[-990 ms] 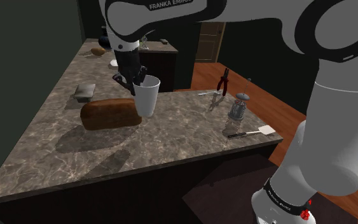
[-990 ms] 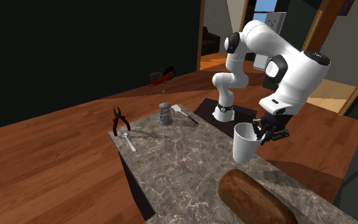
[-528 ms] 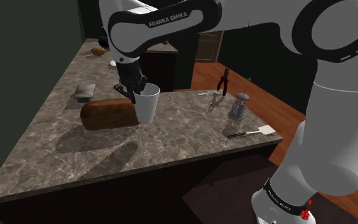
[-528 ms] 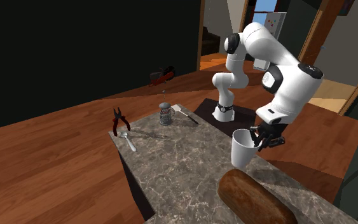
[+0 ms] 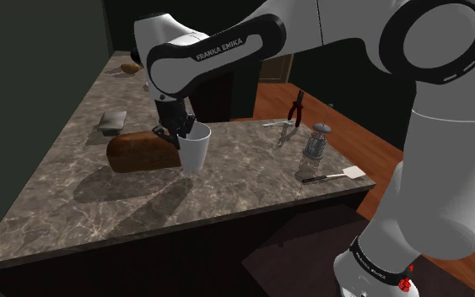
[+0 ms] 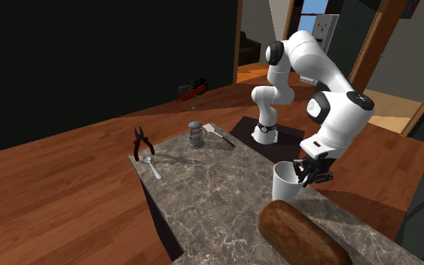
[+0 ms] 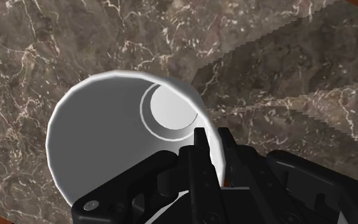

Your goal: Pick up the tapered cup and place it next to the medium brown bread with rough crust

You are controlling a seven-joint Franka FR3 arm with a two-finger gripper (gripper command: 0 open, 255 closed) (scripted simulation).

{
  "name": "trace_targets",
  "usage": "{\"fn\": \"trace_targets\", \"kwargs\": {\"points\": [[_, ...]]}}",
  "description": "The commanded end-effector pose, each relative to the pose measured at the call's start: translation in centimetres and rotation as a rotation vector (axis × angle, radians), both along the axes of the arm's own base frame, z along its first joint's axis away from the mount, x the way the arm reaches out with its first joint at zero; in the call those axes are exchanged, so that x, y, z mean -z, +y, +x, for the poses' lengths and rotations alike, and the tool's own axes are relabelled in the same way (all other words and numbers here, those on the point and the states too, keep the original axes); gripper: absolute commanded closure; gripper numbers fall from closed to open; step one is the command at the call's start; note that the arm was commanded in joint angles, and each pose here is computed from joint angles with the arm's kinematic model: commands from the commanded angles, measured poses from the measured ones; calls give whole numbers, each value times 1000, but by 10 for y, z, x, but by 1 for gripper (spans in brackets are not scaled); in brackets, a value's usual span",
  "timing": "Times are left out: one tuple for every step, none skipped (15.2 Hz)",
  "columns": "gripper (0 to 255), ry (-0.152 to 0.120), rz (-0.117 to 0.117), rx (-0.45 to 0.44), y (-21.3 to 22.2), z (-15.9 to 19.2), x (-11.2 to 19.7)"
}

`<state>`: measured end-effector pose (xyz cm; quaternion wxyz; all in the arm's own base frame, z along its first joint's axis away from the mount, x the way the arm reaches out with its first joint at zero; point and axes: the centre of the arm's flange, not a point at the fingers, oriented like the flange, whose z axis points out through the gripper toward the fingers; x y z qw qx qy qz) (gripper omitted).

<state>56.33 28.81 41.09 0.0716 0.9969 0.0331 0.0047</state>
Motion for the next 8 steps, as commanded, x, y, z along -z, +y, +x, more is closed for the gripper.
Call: {"fn": "trace_targets", "kwargs": {"points": [[255,-1,0,0,-2,0,10],[255,-1,0,0,-2,0,15],[255,-1,0,0,-2,0,21],[255,-1,0,0,-2,0,24],[255,-1,0,0,-2,0,24],[255,-1,0,0,-2,0,24],[255,-1,0,0,-2,0,24],[255,-1,0,0,-2,0,24]]}}
